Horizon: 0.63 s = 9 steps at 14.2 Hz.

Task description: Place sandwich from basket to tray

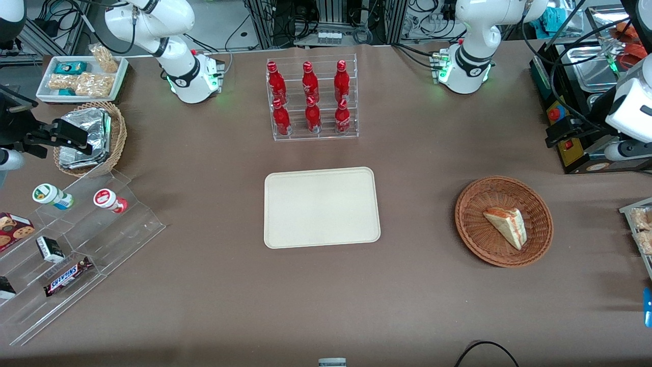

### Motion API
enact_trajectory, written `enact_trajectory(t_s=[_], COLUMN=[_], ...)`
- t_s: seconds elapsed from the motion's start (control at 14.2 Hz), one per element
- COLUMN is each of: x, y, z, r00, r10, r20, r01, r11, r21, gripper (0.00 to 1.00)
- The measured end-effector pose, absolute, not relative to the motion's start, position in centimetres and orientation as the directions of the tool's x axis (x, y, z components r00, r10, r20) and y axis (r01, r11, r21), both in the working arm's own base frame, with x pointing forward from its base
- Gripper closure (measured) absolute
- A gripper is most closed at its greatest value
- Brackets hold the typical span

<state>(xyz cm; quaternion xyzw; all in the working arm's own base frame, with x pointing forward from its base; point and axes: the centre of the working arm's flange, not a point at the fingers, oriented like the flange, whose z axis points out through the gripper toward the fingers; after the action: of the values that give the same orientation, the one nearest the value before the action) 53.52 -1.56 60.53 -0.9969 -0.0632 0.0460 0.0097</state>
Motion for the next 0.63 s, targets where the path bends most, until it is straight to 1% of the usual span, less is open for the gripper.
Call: enact_trajectory(t_s=[0.14, 0.21, 0.35, 0.42, 0.49, 0.63], x=[54.1, 54.4, 55.4, 56.0, 56.7, 58.0], y=[-1.5, -1.4, -0.9, -0.6, -0.3, 0.0], z=[59.1, 58.0, 55.0, 53.4, 51.6, 47.6], r00=[0.985, 0.982, 0.972, 0.969, 0.97, 0.978], r10=[0.128, 0.13, 0.139, 0.144, 0.148, 0.145], r20=[-0.118, -0.14, -0.19, -0.199, -0.192, -0.152], r01=[0.125, 0.126, 0.133, 0.138, 0.142, 0.138], r11=[-0.992, -0.991, -0.99, -0.989, -0.989, -0.989], r21=[-0.029, -0.033, -0.041, -0.042, -0.044, -0.055], gripper=[0.0, 0.0, 0.0, 0.0, 0.0, 0.0])
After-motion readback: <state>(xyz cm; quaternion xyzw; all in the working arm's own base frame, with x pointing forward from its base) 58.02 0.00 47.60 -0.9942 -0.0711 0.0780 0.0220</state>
